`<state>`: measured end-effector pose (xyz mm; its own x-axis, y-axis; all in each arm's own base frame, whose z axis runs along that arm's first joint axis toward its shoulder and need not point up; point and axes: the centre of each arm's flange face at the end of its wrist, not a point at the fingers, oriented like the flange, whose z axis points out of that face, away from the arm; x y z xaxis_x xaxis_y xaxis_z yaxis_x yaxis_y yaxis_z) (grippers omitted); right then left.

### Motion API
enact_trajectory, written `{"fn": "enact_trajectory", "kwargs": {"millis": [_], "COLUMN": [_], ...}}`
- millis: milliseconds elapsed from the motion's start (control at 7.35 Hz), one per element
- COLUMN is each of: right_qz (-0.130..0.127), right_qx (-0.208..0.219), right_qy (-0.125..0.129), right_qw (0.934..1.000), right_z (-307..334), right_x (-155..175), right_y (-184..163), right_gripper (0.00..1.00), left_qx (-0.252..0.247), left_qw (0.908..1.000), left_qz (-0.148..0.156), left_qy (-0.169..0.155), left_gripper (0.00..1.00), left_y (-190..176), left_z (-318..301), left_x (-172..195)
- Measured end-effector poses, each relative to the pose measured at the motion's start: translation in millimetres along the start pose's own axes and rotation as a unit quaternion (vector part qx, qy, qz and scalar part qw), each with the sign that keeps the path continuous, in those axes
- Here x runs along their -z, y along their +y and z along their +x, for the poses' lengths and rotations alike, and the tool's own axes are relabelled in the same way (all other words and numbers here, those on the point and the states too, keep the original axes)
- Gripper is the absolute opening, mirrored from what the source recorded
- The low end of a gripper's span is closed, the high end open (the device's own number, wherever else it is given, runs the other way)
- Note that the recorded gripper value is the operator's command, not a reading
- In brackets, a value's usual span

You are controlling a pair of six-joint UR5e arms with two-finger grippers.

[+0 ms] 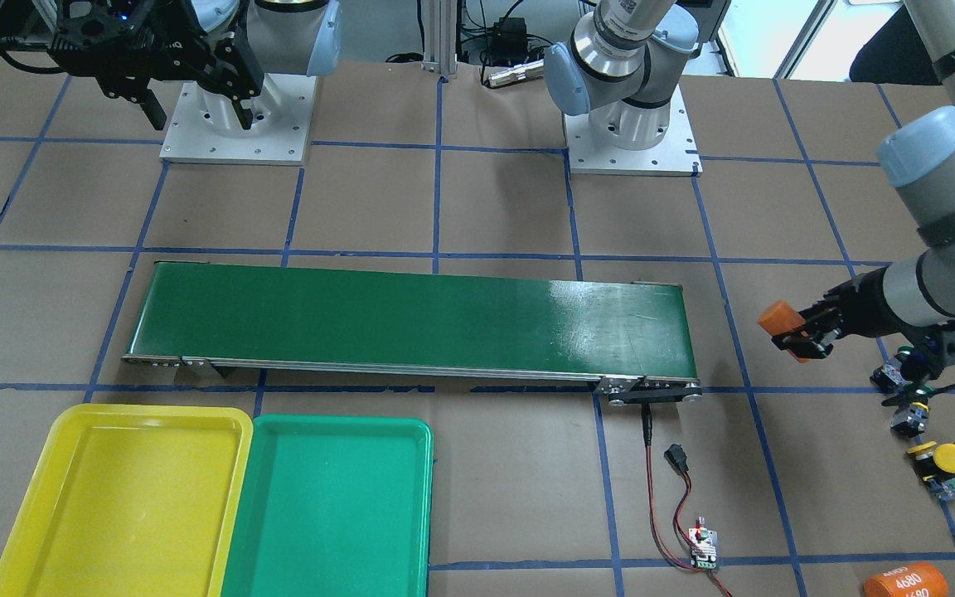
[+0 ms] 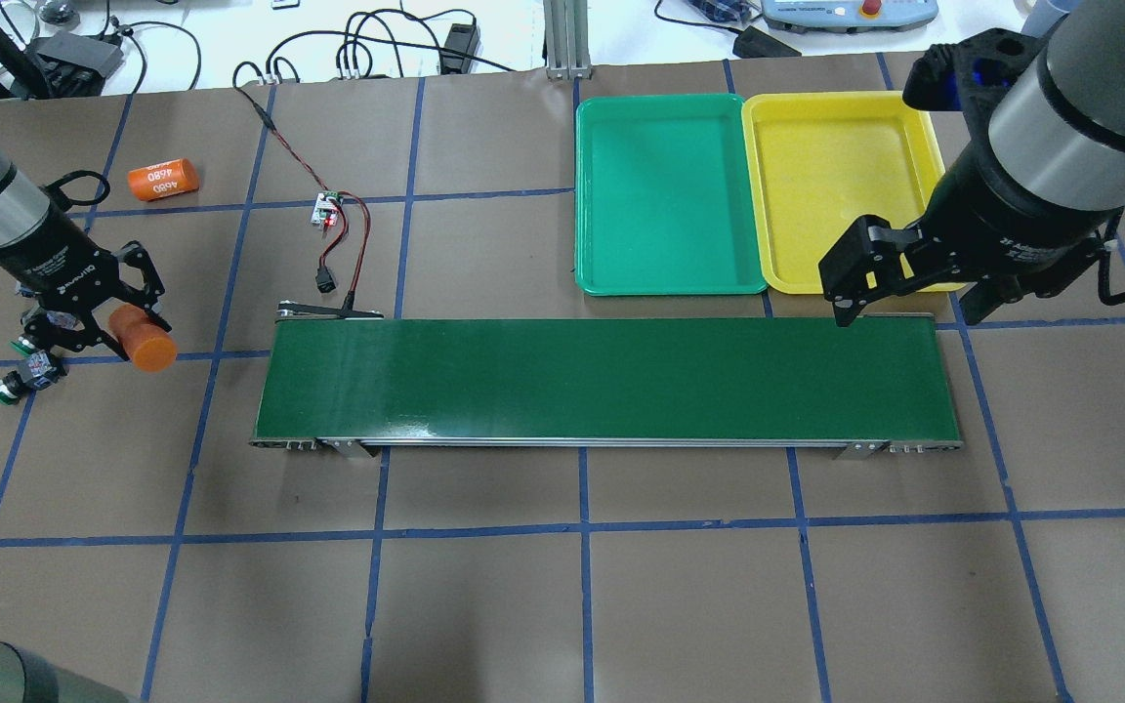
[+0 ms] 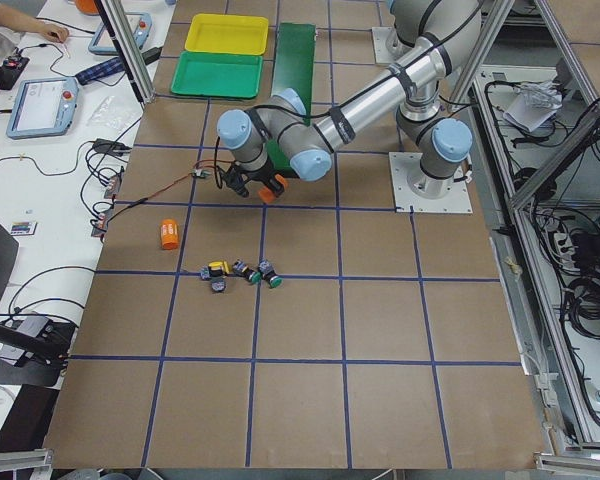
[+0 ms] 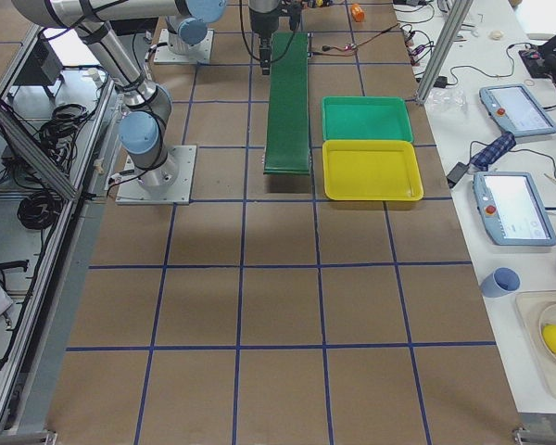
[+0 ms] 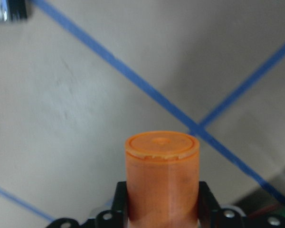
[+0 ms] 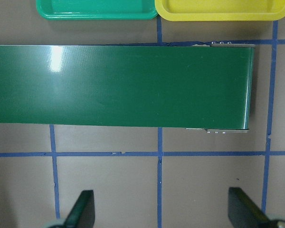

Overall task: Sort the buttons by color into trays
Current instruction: 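Carry the orange cylinder onto the belt and release it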

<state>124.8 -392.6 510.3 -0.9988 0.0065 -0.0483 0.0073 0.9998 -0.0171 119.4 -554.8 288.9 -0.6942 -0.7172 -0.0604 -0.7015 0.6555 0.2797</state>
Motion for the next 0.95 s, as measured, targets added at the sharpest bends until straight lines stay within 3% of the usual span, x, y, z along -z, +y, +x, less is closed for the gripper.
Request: {"fn": "enact_trajectory", "kwargs": {"millis": [408,545,817,953], "right_qz": [-0.006,-0.004,0.001,0.002], "right_qx": [0.0,0.0,0.001,0.001], "right_qy": [-0.001,-0.001,0.0,0.0], "right_qw": [1.0,1.0,1.0,1.0], "right_z": [0,0,1,0], "right_x": [-7,-8,-9,-10], "right_y": [-1,-2,-3,-4], "right_gripper": [1.0,1.0,1.0,1.0], "left_qx": [0.12,0.156,0.195,0.198], "left_qw": [0.992,0.9867,0.979,0.978], "left_qz": [-0.007,-0.004,0.002,0.003], "left_qy": [-0.039,-0.047,-0.06,-0.064], "left_gripper": [0.0,0.14,0.79,0.89], "left_y": [89,108,135,139], "left_z": [71,89,112,115], "left_x": [-32,-41,-54,-57]}}
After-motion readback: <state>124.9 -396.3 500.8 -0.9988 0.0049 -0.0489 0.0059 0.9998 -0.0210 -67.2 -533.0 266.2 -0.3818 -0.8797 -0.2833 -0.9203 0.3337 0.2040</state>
